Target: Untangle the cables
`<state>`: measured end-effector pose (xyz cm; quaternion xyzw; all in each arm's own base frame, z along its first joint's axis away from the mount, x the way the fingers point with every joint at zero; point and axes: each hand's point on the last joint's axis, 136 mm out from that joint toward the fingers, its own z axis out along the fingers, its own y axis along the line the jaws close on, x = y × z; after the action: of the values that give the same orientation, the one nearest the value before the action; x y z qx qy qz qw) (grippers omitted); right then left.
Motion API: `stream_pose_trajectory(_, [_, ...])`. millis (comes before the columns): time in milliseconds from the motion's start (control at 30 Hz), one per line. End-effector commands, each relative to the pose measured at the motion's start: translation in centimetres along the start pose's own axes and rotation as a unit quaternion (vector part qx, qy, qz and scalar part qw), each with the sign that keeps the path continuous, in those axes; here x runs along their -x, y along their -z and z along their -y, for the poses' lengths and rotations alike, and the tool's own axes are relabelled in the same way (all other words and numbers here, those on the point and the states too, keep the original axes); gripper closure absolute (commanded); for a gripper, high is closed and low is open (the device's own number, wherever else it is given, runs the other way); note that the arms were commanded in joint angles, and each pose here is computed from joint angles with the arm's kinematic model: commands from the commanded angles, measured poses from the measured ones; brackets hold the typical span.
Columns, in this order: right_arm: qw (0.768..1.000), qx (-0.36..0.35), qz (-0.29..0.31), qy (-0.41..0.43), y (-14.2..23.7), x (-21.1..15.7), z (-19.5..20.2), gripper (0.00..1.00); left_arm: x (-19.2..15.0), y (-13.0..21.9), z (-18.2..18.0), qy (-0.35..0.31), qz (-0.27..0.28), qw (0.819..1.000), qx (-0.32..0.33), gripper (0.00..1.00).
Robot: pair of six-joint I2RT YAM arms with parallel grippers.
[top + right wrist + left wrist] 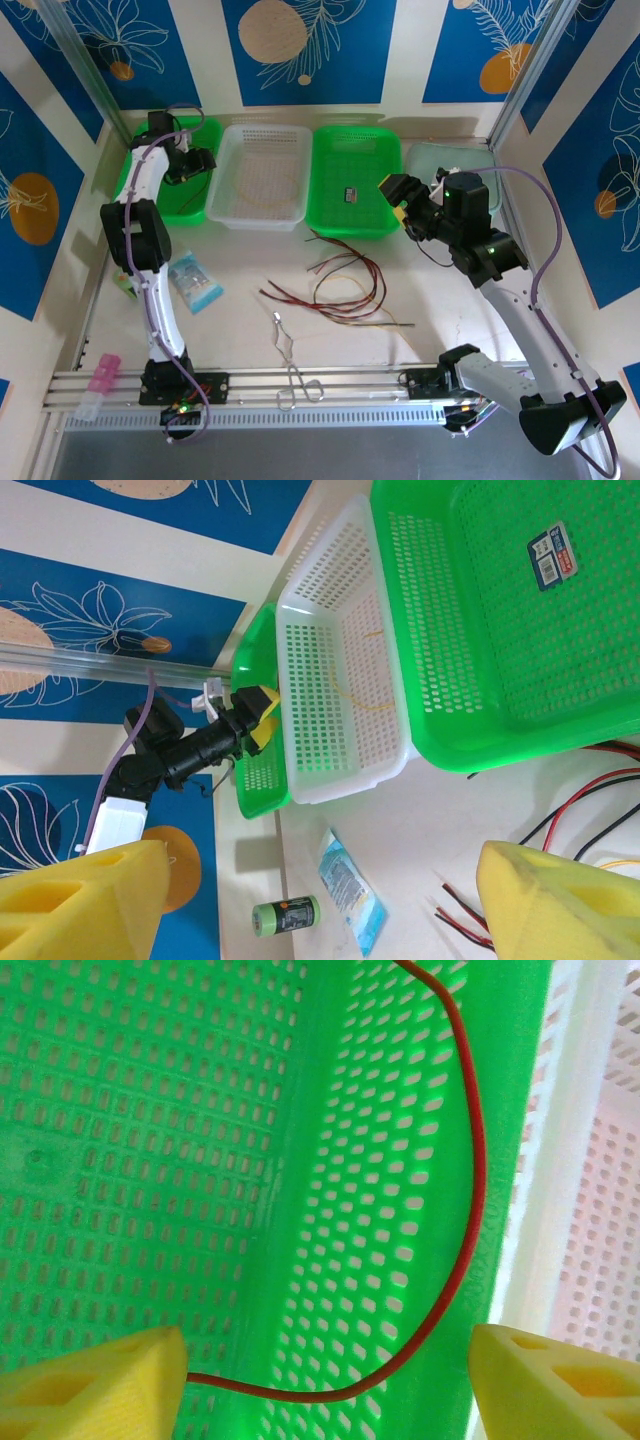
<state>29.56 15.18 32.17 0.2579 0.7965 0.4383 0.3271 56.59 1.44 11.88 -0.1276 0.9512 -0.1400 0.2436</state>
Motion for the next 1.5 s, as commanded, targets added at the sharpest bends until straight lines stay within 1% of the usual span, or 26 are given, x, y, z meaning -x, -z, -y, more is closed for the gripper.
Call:
stream_pose_trajectory(0, [1.000, 0.009, 0.004, 0.004, 0.7, 0.0, -0.3, 0.19, -0.2, 0.0, -0.3, 0.011, -0.006, 1.000, 0.017, 0.27])
stream_pose_trajectory(133, [1.000, 0.007, 0.008, 0.006, 1.1, 0.1, -0.2, 0.19, 0.8, 0.2, 0.4, 0.020, 0.008, 1.000, -0.001, 0.33])
stream_pose_trajectory(233, [1.000, 0.006, 0.009, 0.005, 1.2, 0.1, -0.1, 0.19, 0.8, -0.1, 0.3, 0.022, 0.002, 1.000, 0.001, 0.34])
stream_pose_trajectory(700, [1.000, 0.005, 0.009, 0.004, 1.2, 0.4, -0.1, 0.19, -0.3, -1.9, -1.8, 0.032, -0.021, 0.999, 0.027, 0.33])
stream_pose_trajectory(800, [1.000, 0.004, 0.008, 0.002, 1.1, 0.3, 0.1, 0.19, -0.4, -1.8, -1.9, 0.039, -0.025, 0.999, 0.018, 0.33])
stream_pose_trajectory(933, [1.000, 0.003, 0.007, 0.002, 0.9, 0.3, 0.1, 0.19, 0.1, -1.2, -1.0, 0.037, -0.015, 0.999, -0.001, 0.31])
stream_pose_trajectory(1033, [1.000, 0.003, 0.003, 0.002, 0.6, 0.3, 0.1, 0.19, 0.9, 0.3, -0.2, 0.032, 0.003, 0.999, -0.014, 0.30])
stream_pose_trajectory(1100, [1.000, 0.000, -0.003, 0.004, 0.4, 0.1, 0.3, 0.19, 1.5, 1.9, 0.5, 0.025, 0.022, 0.999, -0.018, 0.30])
stream_pose_trajectory(1200, [1.000, -0.024, -0.007, 0.007, 0.3, -0.4, 1.6, 0.20, 2.6, 5.3, 1.5, 0.011, 0.058, 0.998, -0.020, 0.29])
stream_pose_trajectory(1300, [0.998, -0.066, -0.006, 0.019, 0.6, -1.0, 3.7, 0.20, 2.9, 8.9, 2.6, -0.011, 0.082, 0.996, -0.022, 0.27])
stream_pose_trajectory(1400, [0.992, -0.123, -0.007, 0.024, 1.0, -2.3, 6.8, 0.22, 1.7, 11.7, 3.5, -0.031, 0.092, 0.995, -0.027, 0.26])
stream_pose_trajectory(1467, [0.985, -0.169, -0.016, 0.015, 1.2, -3.7, 9.5, 0.23, 0.2, 13.2, 4.1, -0.042, 0.092, 0.995, -0.027, 0.26])
